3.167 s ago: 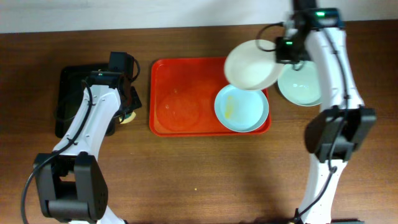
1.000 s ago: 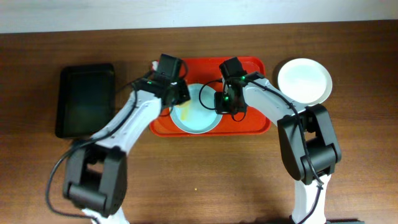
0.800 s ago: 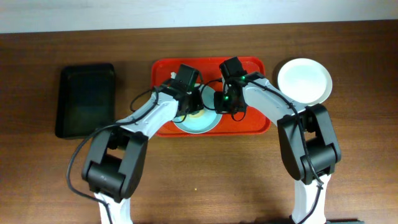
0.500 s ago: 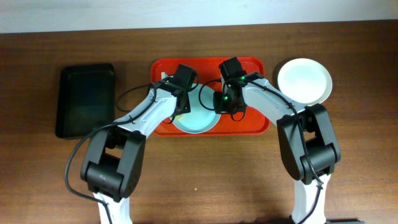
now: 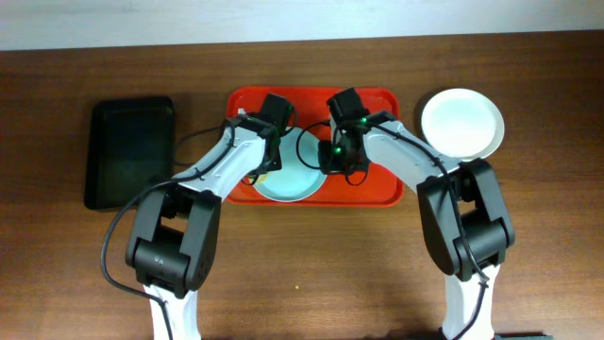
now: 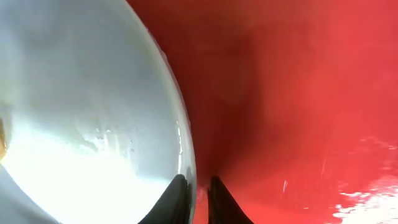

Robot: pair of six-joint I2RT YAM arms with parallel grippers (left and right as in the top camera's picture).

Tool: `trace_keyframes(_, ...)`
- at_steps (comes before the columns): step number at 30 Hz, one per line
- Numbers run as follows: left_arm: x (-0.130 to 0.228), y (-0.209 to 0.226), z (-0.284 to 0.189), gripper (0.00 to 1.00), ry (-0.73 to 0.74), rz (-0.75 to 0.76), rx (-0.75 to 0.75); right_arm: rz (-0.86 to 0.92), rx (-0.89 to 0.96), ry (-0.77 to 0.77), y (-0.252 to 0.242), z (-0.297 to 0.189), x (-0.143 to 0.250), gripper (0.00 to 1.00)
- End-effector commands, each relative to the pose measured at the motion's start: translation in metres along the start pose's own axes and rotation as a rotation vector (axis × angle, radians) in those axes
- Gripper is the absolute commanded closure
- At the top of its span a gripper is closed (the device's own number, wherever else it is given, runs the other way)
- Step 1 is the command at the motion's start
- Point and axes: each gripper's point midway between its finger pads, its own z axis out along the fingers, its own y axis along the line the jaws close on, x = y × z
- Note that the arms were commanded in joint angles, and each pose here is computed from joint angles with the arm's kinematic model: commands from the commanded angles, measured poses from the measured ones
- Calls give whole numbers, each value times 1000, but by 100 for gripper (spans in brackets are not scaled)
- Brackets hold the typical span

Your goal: Clean dirty plates on tray and stack at the side

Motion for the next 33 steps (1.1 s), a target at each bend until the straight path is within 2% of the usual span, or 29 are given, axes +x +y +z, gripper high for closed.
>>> trace_keyframes(1, -37, 32, -43, 100, -114, -78, -1, 19, 81, 30, -24, 11, 7, 86)
trace_keyframes(3, -60, 33, -76, 100, -154, -146, 143, 19, 82, 31, -24, 11, 7, 86)
trace_keyframes(4, -68, 49, -82, 100, -171, -184, 141, 18, 81, 30, -24, 11, 7, 86)
trace_keyframes(7, -73, 154, -59, 100, -103, -391, 30, 18, 81, 30, -24, 11, 7, 86)
trace_keyframes(11, -62, 239, -32, 100, -40, -581, -32, 16, 78, 22, -24, 12, 5, 85)
trace_keyframes(13, -53, 259, -7, 100, 5, -626, -61, 17, 78, 22, -24, 11, 5, 86)
trace_keyframes(17, -41, 252, 51, 100, 94, -617, -83, 17, 79, 24, -24, 11, 5, 85)
trace_keyframes(18, -44, 252, 53, 93, 82, -619, -81, 17, 79, 24, -24, 12, 5, 86)
trace_keyframes(19, -48, 253, 53, 76, 66, -622, -77, 16, 79, 23, -24, 11, 5, 86)
trace_keyframes(20, -49, 253, 53, 69, 60, -623, -75, 16, 78, 23, -24, 11, 5, 86)
trace_keyframes(21, -53, 250, 52, 68, 56, -625, -55, 17, 78, 23, -24, 12, 5, 86)
trace_keyframes(22, -61, 244, 45, 58, 52, -630, 0, 17, 80, 24, -24, 12, 6, 90)
trace_keyframes(23, -71, 241, 31, 60, 42, -634, 41, 18, 81, 27, -24, 11, 6, 95)
trace_keyframes(25, -92, 243, -25, 60, 3, -640, 103, 18, 82, 31, -23, 8, 7, 96)
trace_keyframes(26, -93, 241, -68, 49, 4, -640, 158, 13, 76, 12, -18, -4, 0, 96)
trace_keyframes(27, -88, 241, -93, 1, -1, -639, 179, -2, 99, -14, -14, -27, -10, 96)
trace_keyframes(29, -88, 243, -107, 1, -27, -641, 184, -49, 408, -156, -27, -105, -38, 96)
trace_keyframes(31, -88, 243, -107, 1, -26, -641, 184, -138, 631, -266, -10, -164, -48, 96)
trace_keyframes(33, -88, 243, -107, 1, -26, -641, 184, -214, 823, -406, 8, -199, -57, 96)
